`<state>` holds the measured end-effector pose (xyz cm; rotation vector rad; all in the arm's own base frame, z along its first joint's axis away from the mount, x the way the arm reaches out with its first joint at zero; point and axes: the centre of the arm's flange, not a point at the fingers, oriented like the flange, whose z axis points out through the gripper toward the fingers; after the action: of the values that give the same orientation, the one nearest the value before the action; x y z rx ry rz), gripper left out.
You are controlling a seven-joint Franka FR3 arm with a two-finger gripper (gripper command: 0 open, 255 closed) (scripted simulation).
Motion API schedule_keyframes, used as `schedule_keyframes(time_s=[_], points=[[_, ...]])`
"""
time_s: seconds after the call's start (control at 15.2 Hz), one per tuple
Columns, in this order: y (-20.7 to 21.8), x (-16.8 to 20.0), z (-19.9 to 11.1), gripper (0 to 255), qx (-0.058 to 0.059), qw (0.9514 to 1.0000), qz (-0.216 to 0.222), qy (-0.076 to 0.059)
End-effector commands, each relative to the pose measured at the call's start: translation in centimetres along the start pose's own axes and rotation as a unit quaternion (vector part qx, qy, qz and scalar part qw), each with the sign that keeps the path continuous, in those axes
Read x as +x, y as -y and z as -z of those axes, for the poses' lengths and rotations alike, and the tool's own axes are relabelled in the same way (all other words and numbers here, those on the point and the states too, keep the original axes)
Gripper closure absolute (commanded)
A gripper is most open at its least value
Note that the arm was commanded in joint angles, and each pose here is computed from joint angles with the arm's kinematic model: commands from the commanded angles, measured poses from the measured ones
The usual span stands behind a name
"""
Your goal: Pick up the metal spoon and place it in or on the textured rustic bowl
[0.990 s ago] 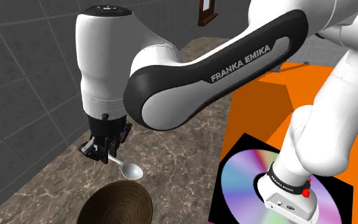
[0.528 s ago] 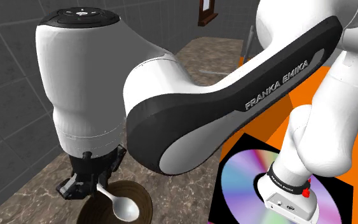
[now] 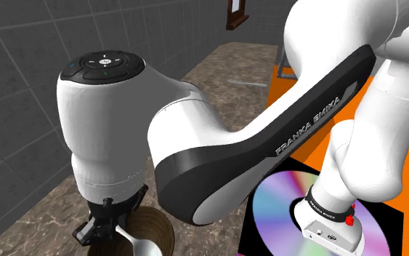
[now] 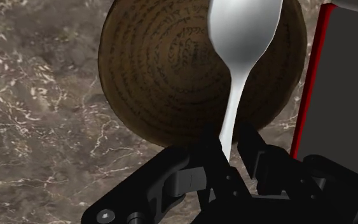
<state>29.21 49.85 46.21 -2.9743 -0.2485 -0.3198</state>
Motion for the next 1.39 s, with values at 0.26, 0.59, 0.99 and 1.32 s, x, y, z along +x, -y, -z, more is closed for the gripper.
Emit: schedule_keyframes(time_s=[0.26, 0.59, 0.99, 1.32], points=[[-0.4, -0.7, -3.2, 255, 0.000, 1.0000, 0.000, 0.000], [-0.6, -1.1, -4.5, 255, 0.000, 1.0000, 0.000, 0.000], [-0.6, -1.1, -4.5, 0, 0.000, 1.0000, 0.000, 0.000], [-0.6, -1.1, -4.5, 0, 0.000, 1.0000, 0.000, 0.000]])
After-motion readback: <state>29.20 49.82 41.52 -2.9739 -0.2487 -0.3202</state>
